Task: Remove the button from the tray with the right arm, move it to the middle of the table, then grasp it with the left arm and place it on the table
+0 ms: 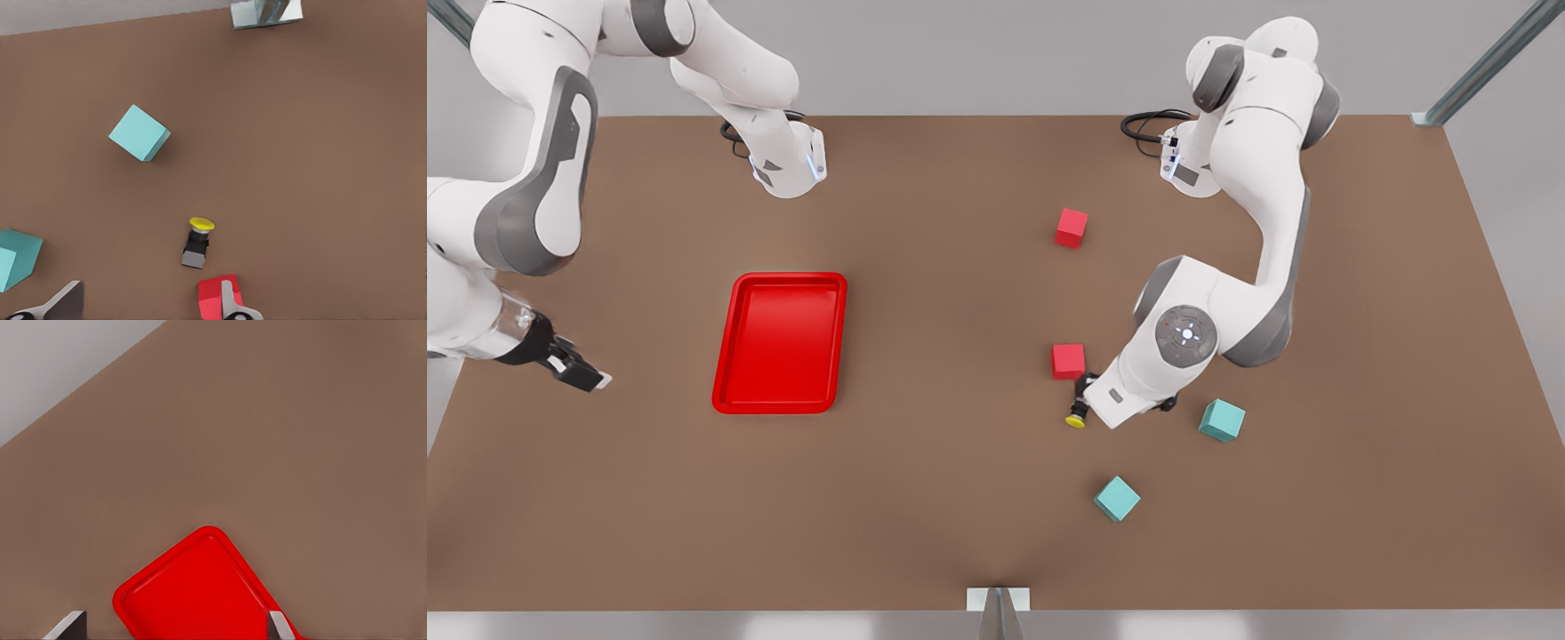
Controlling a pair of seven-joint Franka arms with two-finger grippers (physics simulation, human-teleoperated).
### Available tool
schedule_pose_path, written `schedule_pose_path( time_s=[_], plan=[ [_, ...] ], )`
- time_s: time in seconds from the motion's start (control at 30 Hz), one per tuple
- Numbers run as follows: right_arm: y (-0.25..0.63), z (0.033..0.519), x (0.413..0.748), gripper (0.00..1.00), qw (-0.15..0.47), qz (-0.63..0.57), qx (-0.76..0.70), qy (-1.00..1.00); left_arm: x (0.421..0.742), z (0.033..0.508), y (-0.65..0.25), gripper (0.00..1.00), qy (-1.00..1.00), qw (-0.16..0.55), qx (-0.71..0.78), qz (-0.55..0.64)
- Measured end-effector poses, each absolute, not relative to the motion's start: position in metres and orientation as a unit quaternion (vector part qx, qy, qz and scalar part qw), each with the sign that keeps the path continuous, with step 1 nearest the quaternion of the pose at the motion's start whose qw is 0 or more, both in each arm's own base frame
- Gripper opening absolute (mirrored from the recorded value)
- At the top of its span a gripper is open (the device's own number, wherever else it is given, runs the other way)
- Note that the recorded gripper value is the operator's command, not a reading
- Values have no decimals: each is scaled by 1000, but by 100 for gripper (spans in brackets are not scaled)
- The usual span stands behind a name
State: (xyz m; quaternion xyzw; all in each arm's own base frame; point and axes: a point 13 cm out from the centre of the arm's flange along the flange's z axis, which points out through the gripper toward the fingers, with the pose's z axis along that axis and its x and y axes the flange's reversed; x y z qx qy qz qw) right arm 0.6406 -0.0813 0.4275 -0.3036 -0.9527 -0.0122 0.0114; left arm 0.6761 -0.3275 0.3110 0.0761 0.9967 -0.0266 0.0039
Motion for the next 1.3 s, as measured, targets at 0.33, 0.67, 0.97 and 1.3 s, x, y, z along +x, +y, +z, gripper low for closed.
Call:
schedule_pose_path(
  time_s=[0.33, 0.67, 0.97, 1.3],
  plan=[
    [-12, 420, 608, 100, 80, 34, -132, -987, 689, 262, -347, 100, 997, 13, 64, -35],
    [-50, 405, 606, 100, 88, 38, -99, -990, 627, 175, -351, 100, 993, -41, 110, 13],
    [-53, 402, 608, 100, 87, 32, -70, -993, 623, 139, -371, 100, 991, -30, 129, 11],
    [-54, 400, 606, 100, 94, 30, -49, -994, 621, 88, -361, 100, 990, -41, 132, 25]
  ],
)
